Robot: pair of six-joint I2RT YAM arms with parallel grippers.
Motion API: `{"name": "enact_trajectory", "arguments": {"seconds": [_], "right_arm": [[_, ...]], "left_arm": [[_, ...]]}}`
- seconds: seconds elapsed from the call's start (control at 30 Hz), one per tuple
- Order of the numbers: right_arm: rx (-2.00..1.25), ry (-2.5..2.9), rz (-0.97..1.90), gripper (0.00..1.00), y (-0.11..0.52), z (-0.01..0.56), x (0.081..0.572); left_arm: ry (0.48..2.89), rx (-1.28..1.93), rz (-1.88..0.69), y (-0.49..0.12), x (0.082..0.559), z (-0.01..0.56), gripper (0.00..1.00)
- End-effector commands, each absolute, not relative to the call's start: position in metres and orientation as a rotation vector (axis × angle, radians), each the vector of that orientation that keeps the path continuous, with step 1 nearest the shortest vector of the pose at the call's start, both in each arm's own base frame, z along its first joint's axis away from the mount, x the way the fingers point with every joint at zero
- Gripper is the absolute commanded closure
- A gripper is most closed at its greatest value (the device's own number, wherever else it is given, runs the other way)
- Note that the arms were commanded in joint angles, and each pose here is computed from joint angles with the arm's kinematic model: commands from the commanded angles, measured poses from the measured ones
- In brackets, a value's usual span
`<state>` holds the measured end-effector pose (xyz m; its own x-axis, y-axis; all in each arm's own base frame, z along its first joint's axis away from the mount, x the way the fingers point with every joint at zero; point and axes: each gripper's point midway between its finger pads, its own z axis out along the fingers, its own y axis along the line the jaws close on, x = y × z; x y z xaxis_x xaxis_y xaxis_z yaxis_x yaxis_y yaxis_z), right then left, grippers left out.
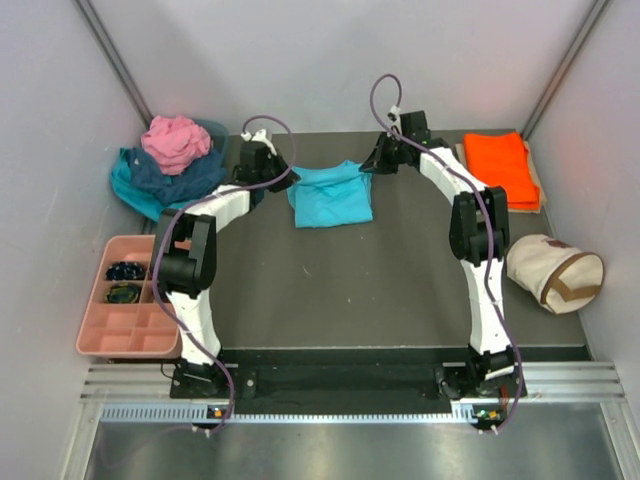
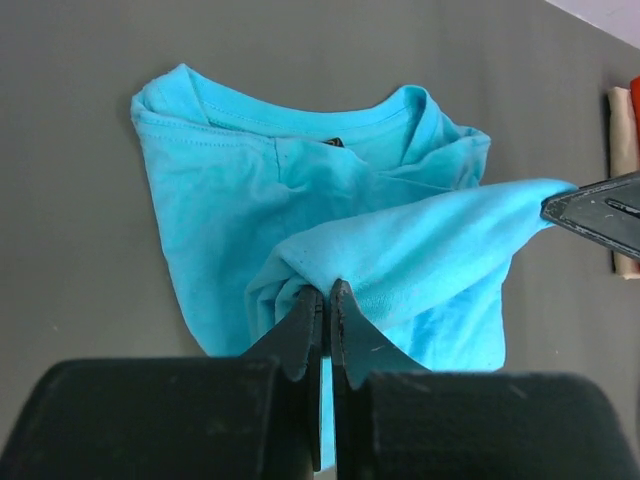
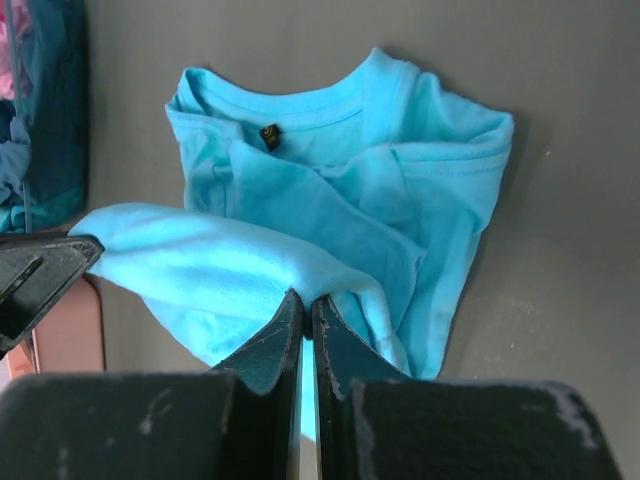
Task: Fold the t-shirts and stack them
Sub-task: Fold the tshirt
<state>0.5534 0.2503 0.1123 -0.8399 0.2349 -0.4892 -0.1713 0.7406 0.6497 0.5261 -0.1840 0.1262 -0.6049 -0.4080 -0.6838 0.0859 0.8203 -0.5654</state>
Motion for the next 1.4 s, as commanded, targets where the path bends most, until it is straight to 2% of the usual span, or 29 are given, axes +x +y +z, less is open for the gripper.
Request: {"name": "enact_trajectory", "arguments": {"seconds": [0.0, 0.33, 0.9, 0.97, 1.0, 1.03, 1.07, 1.1, 1.13, 1.23, 1.37], "right_arm": [[0.039, 2.264, 0.991, 1.00, 0.242, 0.130, 0.582], [0.048, 2.198, 1.022, 1.00, 0.241, 0.122, 0.602], [0.060, 2.146, 1.071, 1.00, 0.239, 0.116, 0.618], [0.061, 2.145, 1.072, 0.98, 0.239, 0.115, 0.619], [0.064, 2.142, 1.068, 0.91, 0.237, 0.115, 0.620], [0.068, 2.135, 1.067, 0.83, 0.234, 0.115, 0.622], [0.074, 2.131, 1.064, 0.65, 0.230, 0.117, 0.623], [0.087, 2.128, 1.056, 0.58, 0.222, 0.117, 0.625], [0.103, 2.083, 1.040, 0.50, 0.204, 0.127, 0.633], [0.182, 2.024, 1.037, 0.44, 0.166, 0.139, 0.629], [0.216, 1.996, 0.986, 0.42, 0.121, 0.164, 0.627]], "left_arm": [[2.023, -0.235, -0.769, -0.182, 0.557, 0.142, 1.00], [1.999, -0.239, -0.817, -0.186, 0.585, 0.135, 1.00], [1.991, -0.276, -0.812, -0.169, 0.600, 0.123, 1.00], [1.998, -0.287, -0.805, -0.165, 0.601, 0.117, 0.98], [1.995, -0.290, -0.799, -0.163, 0.603, 0.117, 0.94], [1.995, -0.299, -0.791, -0.157, 0.605, 0.115, 0.81], [1.996, -0.312, -0.776, -0.152, 0.606, 0.111, 0.73], [1.996, -0.317, -0.763, -0.146, 0.608, 0.110, 0.60], [1.996, -0.339, -0.742, -0.132, 0.610, 0.107, 0.42], [1.982, -0.421, -0.699, -0.091, 0.612, 0.106, 0.16], [1.919, -0.469, -0.680, -0.060, 0.608, 0.129, 0.04]]}}
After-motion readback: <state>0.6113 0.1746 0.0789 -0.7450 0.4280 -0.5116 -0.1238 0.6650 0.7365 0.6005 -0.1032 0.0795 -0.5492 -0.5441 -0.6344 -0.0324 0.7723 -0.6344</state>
